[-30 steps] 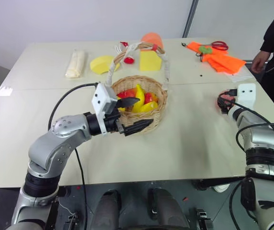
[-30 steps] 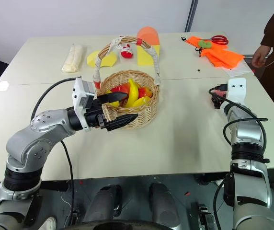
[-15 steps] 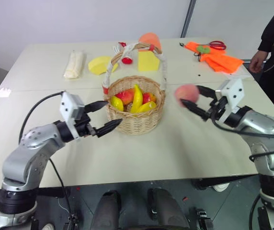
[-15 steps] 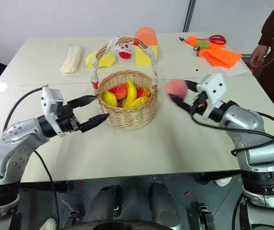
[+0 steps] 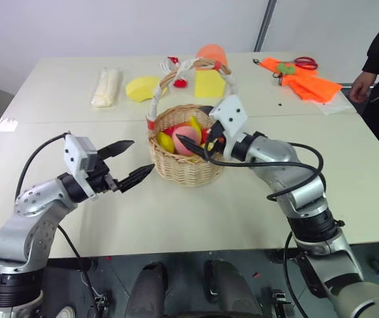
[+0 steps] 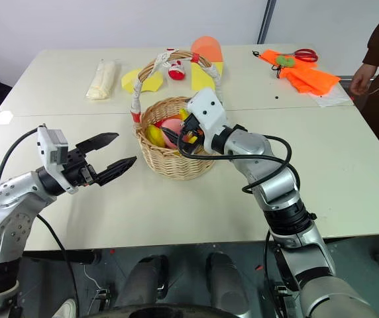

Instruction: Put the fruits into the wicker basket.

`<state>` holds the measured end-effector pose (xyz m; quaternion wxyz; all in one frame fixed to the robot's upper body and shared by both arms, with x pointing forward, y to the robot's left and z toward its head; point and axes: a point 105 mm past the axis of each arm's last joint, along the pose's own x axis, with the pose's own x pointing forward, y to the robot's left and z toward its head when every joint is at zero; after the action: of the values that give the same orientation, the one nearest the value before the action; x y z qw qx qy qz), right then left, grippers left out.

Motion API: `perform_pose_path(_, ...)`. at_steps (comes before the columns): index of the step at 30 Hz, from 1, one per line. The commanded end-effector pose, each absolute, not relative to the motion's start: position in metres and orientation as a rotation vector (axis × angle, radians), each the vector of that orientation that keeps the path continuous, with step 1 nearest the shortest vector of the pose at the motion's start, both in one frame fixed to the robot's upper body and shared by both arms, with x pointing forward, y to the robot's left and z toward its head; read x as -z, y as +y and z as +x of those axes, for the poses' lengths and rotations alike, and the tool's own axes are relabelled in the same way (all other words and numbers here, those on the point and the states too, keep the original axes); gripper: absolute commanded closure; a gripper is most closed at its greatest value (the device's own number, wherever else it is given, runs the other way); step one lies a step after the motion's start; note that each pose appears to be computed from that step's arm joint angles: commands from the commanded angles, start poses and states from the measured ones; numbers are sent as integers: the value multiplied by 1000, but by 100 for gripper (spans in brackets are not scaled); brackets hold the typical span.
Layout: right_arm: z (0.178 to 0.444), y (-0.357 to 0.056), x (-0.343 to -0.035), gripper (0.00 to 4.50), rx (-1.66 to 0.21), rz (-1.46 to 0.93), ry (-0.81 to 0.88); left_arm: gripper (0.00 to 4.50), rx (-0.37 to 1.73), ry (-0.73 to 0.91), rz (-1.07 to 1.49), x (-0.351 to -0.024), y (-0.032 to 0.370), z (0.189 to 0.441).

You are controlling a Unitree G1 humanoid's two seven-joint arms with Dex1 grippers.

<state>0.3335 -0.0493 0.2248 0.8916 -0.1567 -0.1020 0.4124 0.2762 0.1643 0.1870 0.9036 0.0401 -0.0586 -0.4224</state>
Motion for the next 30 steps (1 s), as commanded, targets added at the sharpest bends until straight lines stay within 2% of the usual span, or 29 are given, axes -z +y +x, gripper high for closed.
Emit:
perform_pose_path(1, 308, -71, -244, 2, -934, -270, -296, 0, 875, -175, 109, -197, 162, 271)
perform_pose_path(3, 306, -84, -240, 2, -924, -240, -270, 0, 878, -174, 107, -197, 161, 271)
perform_pose_path(7, 328, -116, -231, 2, -729, -152, -225, 0, 919, -190, 79, -199, 151, 270)
perform_pose_path(9, 345, -119, -227, 2, -638, -148, -212, 0, 933, -201, 76, -200, 148, 270)
perform_pose_path(14, 376, -113, -217, 2, -545, -104, -181, 0, 957, -224, 49, -203, 140, 271)
perform_pose_path(17, 381, -110, -218, 74, -544, -35, -180, 0, 960, -227, 44, -204, 138, 270)
perform_pose_path(24, 376, -120, -233, 432, -505, 62, -216, 0, 947, -209, 34, -200, 139, 265)
perform_pose_path(26, 375, -131, -239, 442, -472, 62, -239, 0, 944, -208, 32, -200, 139, 266)
perform_pose_path(30, 375, -180, -257, 442, -287, 20, -312, 0, 942, -207, 31, -200, 139, 267)
